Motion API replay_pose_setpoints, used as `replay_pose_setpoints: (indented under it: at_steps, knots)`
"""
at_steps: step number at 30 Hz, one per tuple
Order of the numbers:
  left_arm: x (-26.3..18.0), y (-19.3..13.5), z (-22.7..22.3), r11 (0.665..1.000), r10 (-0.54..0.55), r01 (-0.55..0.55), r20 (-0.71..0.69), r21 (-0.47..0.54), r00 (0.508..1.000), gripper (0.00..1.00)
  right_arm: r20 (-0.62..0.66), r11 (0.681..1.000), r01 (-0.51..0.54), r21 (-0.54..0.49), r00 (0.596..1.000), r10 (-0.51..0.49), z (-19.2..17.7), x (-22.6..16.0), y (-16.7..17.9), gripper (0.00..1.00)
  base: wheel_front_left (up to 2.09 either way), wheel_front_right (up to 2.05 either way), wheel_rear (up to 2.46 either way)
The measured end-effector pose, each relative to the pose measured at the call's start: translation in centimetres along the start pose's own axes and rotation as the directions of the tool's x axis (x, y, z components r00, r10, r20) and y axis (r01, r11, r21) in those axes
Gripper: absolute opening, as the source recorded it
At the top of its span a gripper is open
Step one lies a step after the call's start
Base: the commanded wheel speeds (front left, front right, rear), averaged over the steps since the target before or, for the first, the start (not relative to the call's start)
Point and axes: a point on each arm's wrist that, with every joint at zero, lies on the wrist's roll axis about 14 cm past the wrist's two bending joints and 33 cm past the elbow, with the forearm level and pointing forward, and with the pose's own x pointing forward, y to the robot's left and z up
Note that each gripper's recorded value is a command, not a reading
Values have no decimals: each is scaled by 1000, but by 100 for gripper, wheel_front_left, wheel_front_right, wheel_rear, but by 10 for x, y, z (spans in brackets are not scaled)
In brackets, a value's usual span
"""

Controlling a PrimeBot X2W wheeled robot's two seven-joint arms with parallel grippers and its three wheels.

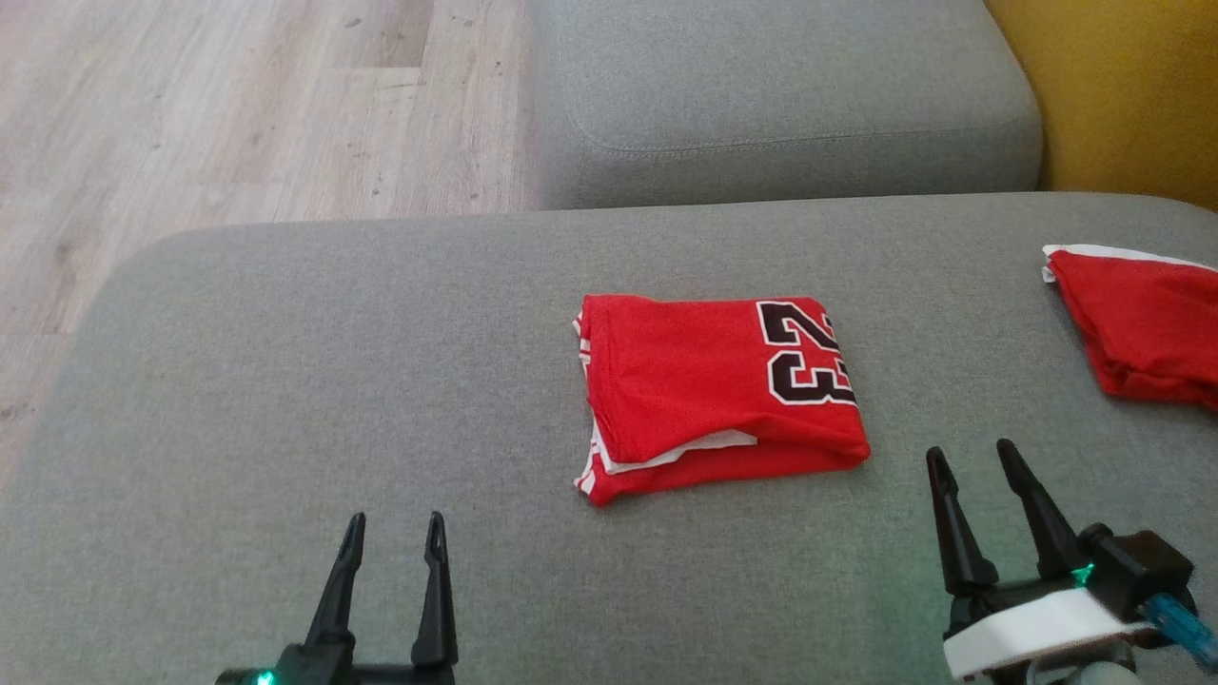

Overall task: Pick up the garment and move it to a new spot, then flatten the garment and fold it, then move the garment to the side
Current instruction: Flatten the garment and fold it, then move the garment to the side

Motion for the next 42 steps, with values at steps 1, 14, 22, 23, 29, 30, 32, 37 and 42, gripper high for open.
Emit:
replay_pose_setpoints:
  at_steps: [1, 14, 22, 23, 29, 30, 32, 37, 42]
  knots:
    - [-1, 0, -1, 1000, 0, 0, -2, 1, 1000, 100, 2, 1000, 2, -4, 1000, -2, 1, 0, -1, 100, 0, 0, 0]
    - [-1, 2, -1, 1000, 2, -2, -3, 6, 1000, 100, -6, 1000, 11, -2, 1000, -11, -3, -2, 1, 100, 0, 0, 0]
    - [0, -2, -2, 1000, -13, 13, -8, 5, 1000, 100, -29, 1000, 29, -4, 999, -29, -11, -7, -4, 100, 0, 0, 0]
    - [0, -2, -3, 1000, -14, 14, -9, 5, 1000, 100, -31, 1000, 31, -3, 999, -31, -11, -7, -5, 100, 0, 0, 0]
    - [4, -4, 1, 1000, -21, 21, -1, 2, 1000, 100, -78, 998, 58, -16, 995, -59, -26, -11, -14, 100, 0, 0, 0]
    - [4, -4, 1, 1000, -22, 22, 0, 1, 1000, 100, -91, 998, 65, -19, 994, -66, -29, -12, -16, 100, 0, 0, 0]
    - [6, -5, 0, 1000, -22, 22, -4, -1, 1000, 100, -116, 997, 76, -25, 990, -79, -37, -10, -20, 100, 0, 0, 0]
    - [12, -9, 0, 1000, -29, 29, -7, -7, 1000, 100, -143, 996, 89, -23, 985, -91, -43, 18, -29, 100, 0, 0, 0]
    - [38, -24, 9, 998, -69, 69, 22, 2, 997, 100, -196, 996, 84, -4, 977, -83, -50, 77, -36, 100, 0, 0, 0]
